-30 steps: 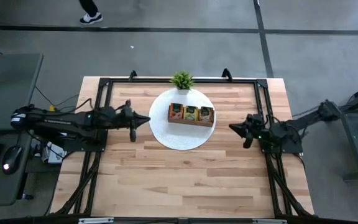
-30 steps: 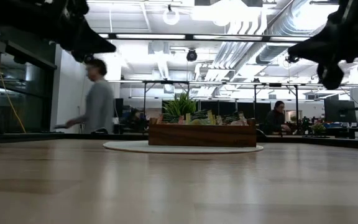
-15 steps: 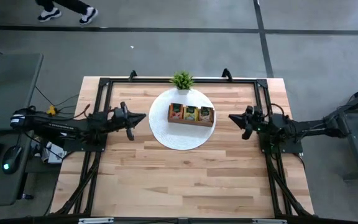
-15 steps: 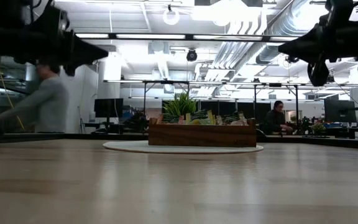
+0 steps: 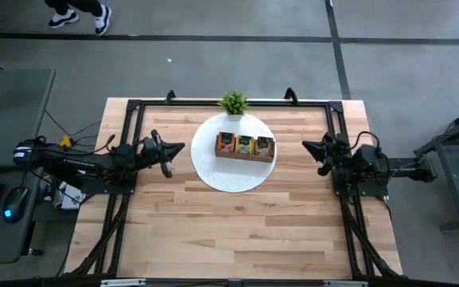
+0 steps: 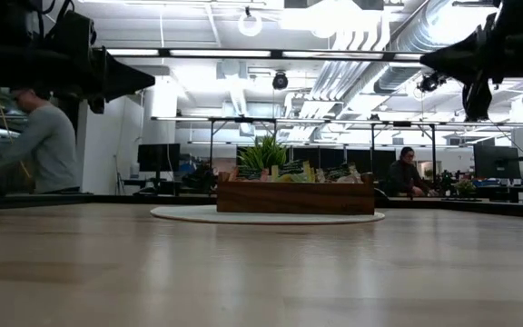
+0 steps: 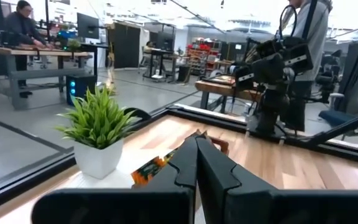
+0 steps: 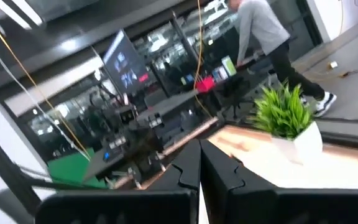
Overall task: Pick & Place Tea
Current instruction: Return to Home Position
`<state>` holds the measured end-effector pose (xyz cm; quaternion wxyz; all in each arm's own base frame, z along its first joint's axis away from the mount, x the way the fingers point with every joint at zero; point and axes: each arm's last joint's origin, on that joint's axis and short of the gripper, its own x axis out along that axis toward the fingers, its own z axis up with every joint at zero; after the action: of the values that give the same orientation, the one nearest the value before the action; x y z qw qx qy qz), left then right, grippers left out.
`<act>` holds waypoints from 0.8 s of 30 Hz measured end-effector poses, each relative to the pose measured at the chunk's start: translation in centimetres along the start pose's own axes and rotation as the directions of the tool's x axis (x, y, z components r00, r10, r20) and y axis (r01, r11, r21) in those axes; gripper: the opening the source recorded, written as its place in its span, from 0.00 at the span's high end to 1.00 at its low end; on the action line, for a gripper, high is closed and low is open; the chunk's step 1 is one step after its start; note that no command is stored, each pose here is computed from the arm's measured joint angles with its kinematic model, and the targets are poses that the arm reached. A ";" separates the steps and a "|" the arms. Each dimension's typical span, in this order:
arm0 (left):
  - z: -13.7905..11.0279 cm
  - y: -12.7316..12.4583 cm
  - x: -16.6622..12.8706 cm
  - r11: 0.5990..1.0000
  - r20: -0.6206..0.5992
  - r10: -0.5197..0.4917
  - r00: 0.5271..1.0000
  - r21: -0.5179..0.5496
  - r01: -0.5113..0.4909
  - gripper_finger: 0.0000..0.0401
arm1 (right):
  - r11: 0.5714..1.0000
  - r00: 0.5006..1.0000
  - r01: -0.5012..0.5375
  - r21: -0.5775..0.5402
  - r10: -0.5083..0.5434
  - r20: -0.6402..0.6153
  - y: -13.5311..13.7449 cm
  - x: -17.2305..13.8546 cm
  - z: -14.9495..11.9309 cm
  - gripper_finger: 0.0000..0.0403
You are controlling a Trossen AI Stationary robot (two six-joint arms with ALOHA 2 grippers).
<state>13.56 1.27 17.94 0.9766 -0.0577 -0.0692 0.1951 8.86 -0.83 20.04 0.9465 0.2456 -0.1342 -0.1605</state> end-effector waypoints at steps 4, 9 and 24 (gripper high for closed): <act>0.0 0.1 0.0 1.000 0.002 0.020 1.000 0.005 -0.020 1.00 | 1.000 0.999 0.014 -0.014 -0.014 -0.043 -0.2 0.1 -0.5 1.00; 0.0 0.0 0.0 0.999 0.001 0.009 1.000 0.031 -0.009 1.00 | 0.999 0.998 0.019 -0.037 -0.021 -0.058 -0.3 0.0 -0.6 1.00; -0.9 -0.1 -0.1 0.959 -0.084 -0.046 0.995 0.276 0.068 1.00 | 0.965 0.944 -0.115 -0.238 0.031 -0.328 -0.9 -0.4 -2.6 1.00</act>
<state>13.67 1.12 17.11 0.9822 0.0749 -0.0053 0.1723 9.18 -0.29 17.33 0.9846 0.1403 0.0343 -0.0987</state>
